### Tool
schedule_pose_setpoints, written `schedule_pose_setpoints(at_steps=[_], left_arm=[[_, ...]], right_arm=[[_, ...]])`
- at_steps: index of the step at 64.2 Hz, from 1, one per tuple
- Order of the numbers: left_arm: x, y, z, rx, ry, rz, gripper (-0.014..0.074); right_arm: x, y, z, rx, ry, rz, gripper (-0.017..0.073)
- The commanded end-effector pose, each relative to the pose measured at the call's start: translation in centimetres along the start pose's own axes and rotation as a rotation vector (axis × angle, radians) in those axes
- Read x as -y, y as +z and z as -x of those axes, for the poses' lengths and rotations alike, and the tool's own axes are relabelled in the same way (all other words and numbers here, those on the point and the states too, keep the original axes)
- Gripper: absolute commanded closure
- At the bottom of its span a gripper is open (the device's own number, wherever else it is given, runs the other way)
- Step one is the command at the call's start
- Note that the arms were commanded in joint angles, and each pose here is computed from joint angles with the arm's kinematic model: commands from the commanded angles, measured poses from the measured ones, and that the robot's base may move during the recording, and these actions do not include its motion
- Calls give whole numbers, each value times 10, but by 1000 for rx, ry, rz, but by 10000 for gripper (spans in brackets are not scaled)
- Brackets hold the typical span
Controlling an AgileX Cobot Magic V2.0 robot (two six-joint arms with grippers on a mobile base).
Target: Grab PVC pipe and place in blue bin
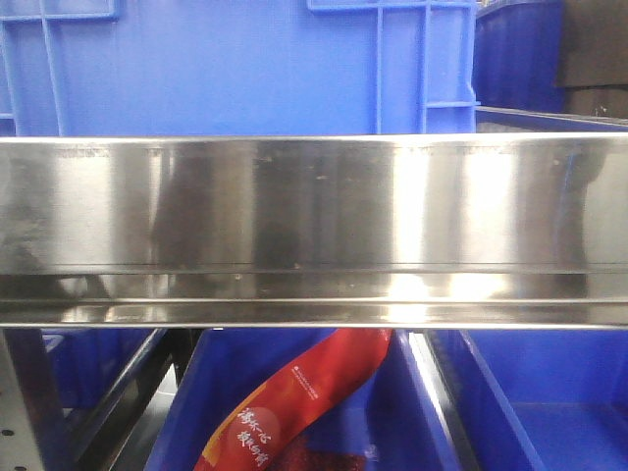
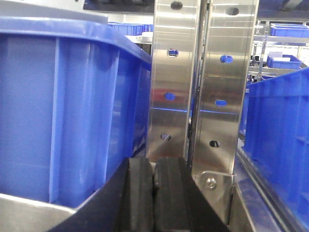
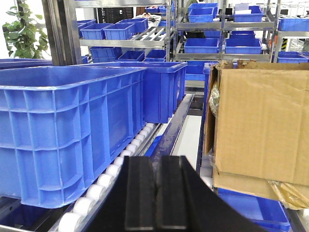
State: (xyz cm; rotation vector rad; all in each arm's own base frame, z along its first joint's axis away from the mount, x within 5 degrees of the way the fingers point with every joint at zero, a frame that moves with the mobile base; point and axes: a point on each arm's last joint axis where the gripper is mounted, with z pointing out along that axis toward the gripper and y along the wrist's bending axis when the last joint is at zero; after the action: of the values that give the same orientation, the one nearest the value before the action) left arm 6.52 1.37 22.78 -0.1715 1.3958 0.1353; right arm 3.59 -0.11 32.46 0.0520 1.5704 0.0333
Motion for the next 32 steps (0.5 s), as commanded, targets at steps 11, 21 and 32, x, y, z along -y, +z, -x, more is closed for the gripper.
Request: schedule_pose_setpoints(at_steps=[11,21,32], left_arm=[[0,-1,-3,7,9,-1,704],[3,-1,-4,-5,20,-44,704],[6,-1,-5,-18,13,-92,704]], right_arm=[[0,0,1,17,-1,-4,727],[0,0,1,17,-1,-4,727],[0,0,1,17,-1,-4,727]])
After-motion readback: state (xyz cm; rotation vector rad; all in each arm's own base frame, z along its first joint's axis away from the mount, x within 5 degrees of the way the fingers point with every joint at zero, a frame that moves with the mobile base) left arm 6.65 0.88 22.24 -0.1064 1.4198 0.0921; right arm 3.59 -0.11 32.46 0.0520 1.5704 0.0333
